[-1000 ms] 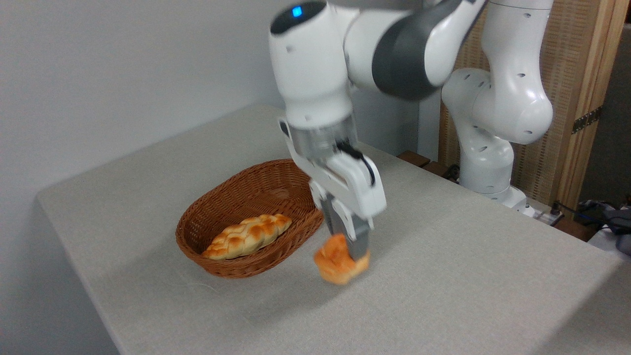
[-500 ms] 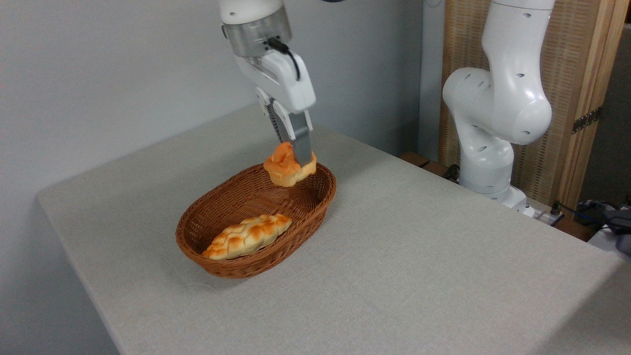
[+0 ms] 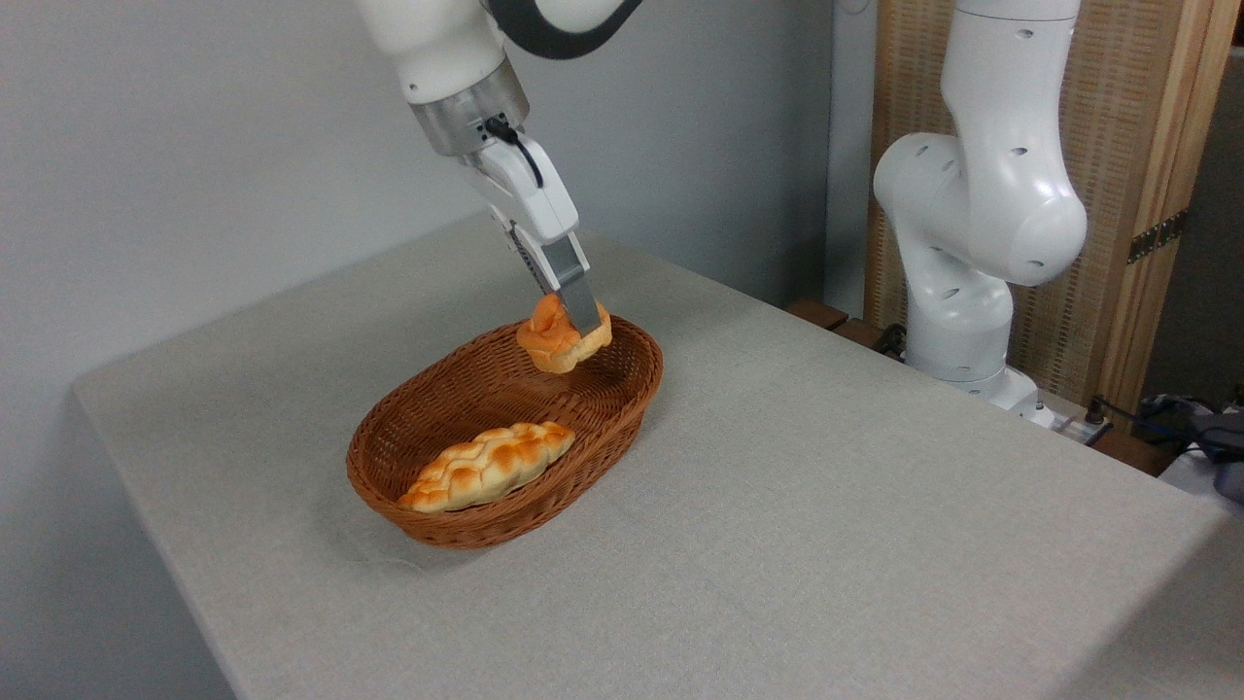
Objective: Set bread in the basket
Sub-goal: 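Lift the orange roll and carry it over the wicker basket, then lower the roll into the basket and open the gripper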
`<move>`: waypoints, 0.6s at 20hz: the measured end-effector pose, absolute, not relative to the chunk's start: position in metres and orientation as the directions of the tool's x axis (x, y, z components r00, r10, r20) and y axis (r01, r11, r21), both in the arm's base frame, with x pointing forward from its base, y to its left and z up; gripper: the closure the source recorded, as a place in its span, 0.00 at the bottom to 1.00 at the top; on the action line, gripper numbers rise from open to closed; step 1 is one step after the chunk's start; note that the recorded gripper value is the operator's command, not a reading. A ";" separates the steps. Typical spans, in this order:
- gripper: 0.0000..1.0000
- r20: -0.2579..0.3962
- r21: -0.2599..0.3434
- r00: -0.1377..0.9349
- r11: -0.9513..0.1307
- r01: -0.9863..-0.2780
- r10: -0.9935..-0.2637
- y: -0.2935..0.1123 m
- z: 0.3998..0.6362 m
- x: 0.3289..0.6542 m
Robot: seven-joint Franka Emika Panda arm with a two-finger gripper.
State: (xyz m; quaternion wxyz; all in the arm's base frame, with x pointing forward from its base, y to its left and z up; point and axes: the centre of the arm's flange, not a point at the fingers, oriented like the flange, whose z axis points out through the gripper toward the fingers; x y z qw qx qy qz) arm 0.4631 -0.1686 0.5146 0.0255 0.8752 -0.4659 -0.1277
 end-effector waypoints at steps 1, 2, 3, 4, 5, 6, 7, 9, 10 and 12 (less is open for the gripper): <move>0.31 -0.207 0.169 0.525 -0.559 -0.812 -0.825 -0.172 0.510 0.462; 0.26 -0.213 0.174 0.516 -0.552 -0.815 -0.829 -0.176 0.506 0.460; 0.19 -0.220 0.179 0.508 -0.546 -0.818 -0.833 -0.180 0.502 0.459; 0.11 -0.226 0.184 0.501 -0.542 -0.820 -0.835 -0.182 0.499 0.458; 0.06 -0.231 0.187 0.497 -0.540 -0.821 -0.836 -0.184 0.496 0.457; 0.00 -0.234 0.190 0.495 -0.538 -0.821 -0.837 -0.185 0.493 0.456; 0.00 -0.236 0.191 0.493 -0.537 -0.821 -0.837 -0.185 0.492 0.456; 0.00 -0.235 0.187 0.502 -0.545 -0.817 -0.833 -0.186 0.492 0.456; 0.00 -0.234 0.183 0.508 -0.551 -0.814 -0.829 -0.187 0.492 0.457; 0.00 -0.233 0.180 0.513 -0.555 -0.812 -0.826 -0.187 0.492 0.457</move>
